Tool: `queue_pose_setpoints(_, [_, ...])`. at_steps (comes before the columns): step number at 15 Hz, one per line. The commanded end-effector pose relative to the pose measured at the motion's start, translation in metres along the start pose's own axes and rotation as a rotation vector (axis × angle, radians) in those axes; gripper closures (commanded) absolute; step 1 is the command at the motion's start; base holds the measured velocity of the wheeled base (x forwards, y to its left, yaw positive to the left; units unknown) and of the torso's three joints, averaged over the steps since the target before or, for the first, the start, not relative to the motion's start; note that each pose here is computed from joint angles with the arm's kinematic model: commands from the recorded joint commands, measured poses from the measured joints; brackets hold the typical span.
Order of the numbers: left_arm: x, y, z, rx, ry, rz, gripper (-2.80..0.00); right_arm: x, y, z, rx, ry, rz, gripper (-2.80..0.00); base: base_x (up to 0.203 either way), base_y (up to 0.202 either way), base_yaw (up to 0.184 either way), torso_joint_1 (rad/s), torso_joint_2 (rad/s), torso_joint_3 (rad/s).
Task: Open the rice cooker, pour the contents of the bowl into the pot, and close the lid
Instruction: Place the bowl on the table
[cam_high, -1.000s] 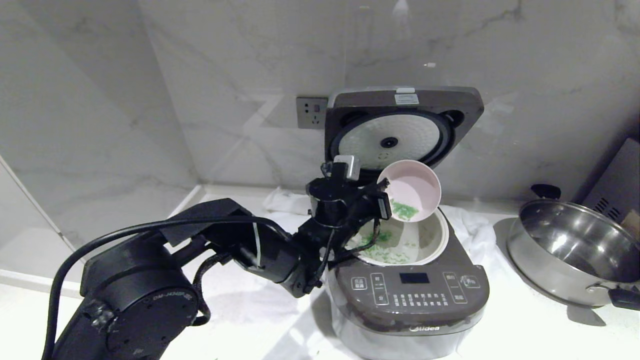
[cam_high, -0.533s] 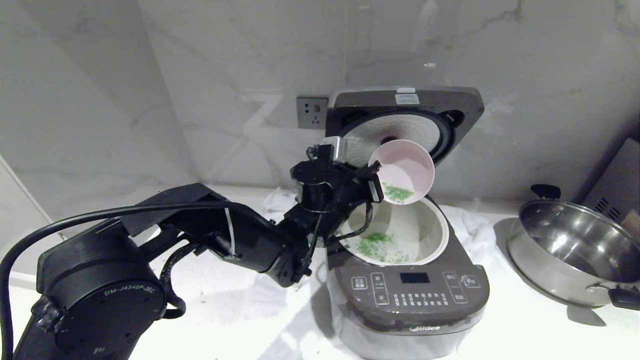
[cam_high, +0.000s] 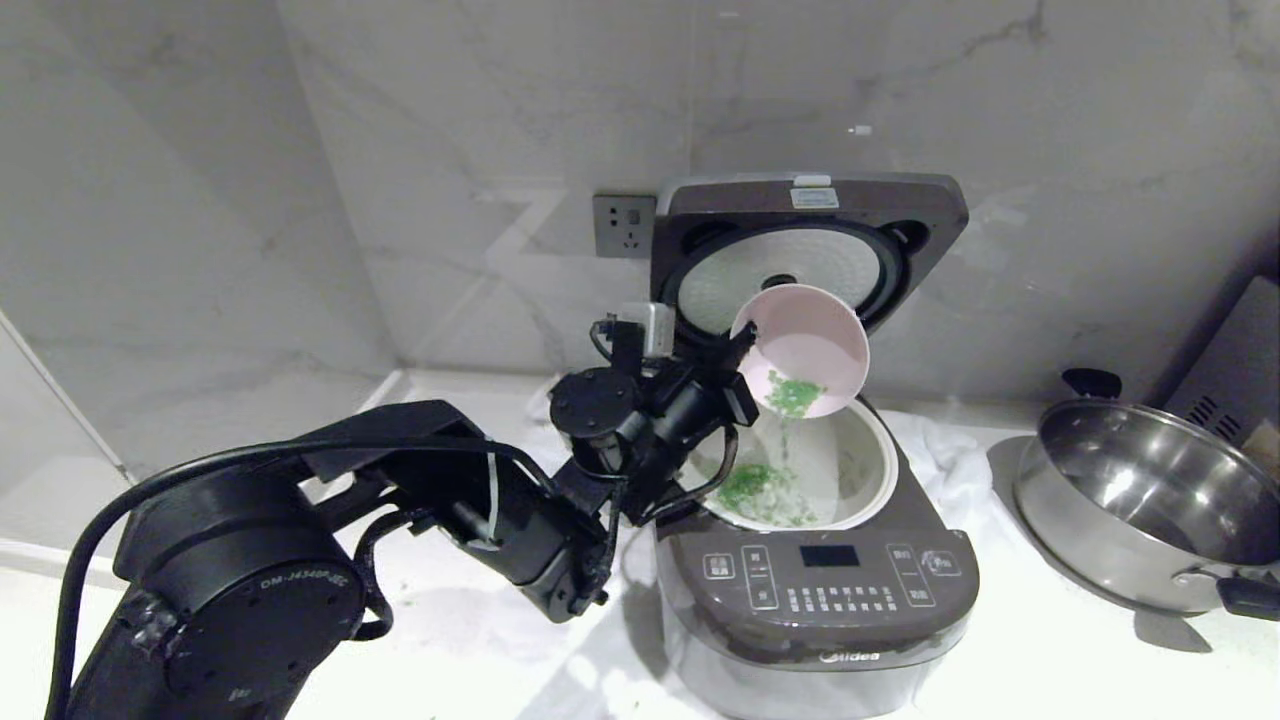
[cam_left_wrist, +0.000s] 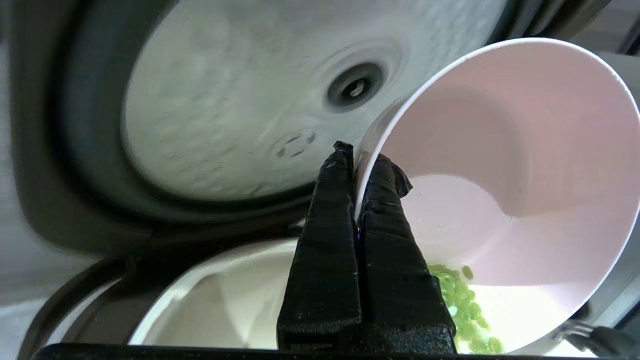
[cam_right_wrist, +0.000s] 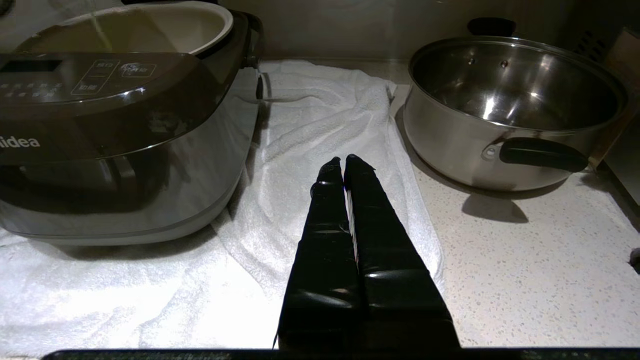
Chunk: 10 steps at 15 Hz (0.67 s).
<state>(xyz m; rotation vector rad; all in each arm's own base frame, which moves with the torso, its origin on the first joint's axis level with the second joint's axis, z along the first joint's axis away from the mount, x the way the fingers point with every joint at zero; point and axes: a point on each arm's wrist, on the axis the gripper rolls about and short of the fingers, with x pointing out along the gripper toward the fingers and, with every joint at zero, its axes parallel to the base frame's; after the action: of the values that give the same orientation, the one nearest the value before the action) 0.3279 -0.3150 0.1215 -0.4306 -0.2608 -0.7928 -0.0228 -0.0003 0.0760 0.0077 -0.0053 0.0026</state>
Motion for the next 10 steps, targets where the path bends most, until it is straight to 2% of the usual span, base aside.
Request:
queue_pose_setpoints(1, [0.002,0.001,-0.024,-0.003,0.020,-0.003,0.00,0.000,0.000,0.000,0.000,-0.001,0.001,0.00,0.000,0.000,0.000,0.000,0.00,0.000])
queue_pose_setpoints(6, [0.032,0.004,-0.029,0.002,-0.092,-0.025,0.00,0.000,0.000,0.000,0.000,0.001,0.001,0.00,0.000,0.000,0.000,0.000,0.00,0.000])
queue_pose_setpoints(10, [0.028,0.009,-0.040,-0.004,-0.089,0.000,0.00,0.000,0.000,0.000,0.000,0.001,0.001,0.00,0.000,0.000,0.000,0.000,0.00,0.000])
